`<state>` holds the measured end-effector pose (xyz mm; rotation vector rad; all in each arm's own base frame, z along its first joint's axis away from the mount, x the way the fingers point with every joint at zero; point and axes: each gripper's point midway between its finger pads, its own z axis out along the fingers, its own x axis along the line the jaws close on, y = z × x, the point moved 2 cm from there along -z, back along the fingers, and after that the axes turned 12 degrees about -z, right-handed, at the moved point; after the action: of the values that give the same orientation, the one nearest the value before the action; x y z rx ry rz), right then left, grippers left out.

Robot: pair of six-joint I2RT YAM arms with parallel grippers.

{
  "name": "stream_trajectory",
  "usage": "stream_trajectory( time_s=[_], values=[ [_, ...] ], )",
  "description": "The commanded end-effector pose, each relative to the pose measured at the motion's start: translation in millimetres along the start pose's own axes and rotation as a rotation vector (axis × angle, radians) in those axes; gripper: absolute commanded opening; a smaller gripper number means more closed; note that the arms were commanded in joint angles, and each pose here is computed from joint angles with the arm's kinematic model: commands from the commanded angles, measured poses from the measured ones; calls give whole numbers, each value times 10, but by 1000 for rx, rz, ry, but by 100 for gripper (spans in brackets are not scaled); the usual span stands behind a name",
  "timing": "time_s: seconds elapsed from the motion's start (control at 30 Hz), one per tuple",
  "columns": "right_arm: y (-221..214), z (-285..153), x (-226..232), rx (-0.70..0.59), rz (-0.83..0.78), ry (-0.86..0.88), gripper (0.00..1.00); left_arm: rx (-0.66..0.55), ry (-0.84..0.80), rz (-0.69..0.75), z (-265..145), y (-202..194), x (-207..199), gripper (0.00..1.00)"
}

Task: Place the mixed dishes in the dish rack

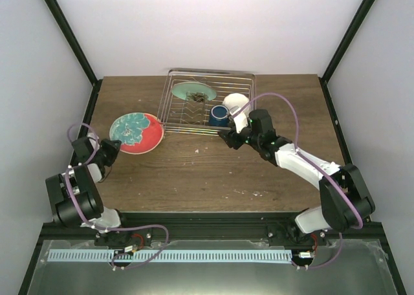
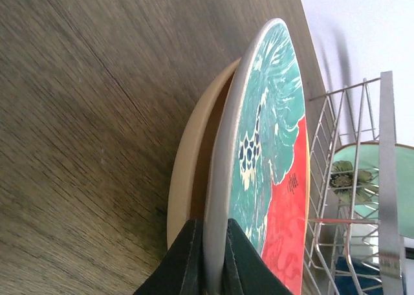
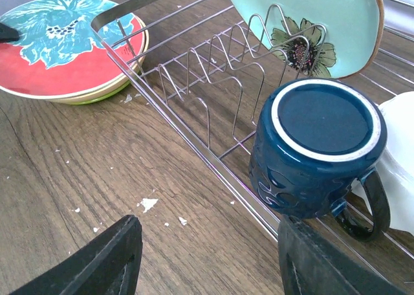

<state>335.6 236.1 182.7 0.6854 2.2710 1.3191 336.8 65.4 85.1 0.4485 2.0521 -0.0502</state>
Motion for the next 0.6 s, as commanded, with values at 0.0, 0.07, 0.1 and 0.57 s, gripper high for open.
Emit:
stream_trajectory(
  time_s=[0.0,0.07,0.1,0.57],
  values=[
    [115,10,-9,-13,-8,3,58,72,-144,10,-9,-116,-192,0],
    [110,14,-9,-10,-7,6,58,73,-165,-3,-17,-118,-203,0],
    [110,16,-11,-8,-7,5,58,69,-176,-10,-29,-103,-208,0],
    [63,92,-4,13,2,22,59,-49,-246,7,-429,190,-463,0]
  ],
)
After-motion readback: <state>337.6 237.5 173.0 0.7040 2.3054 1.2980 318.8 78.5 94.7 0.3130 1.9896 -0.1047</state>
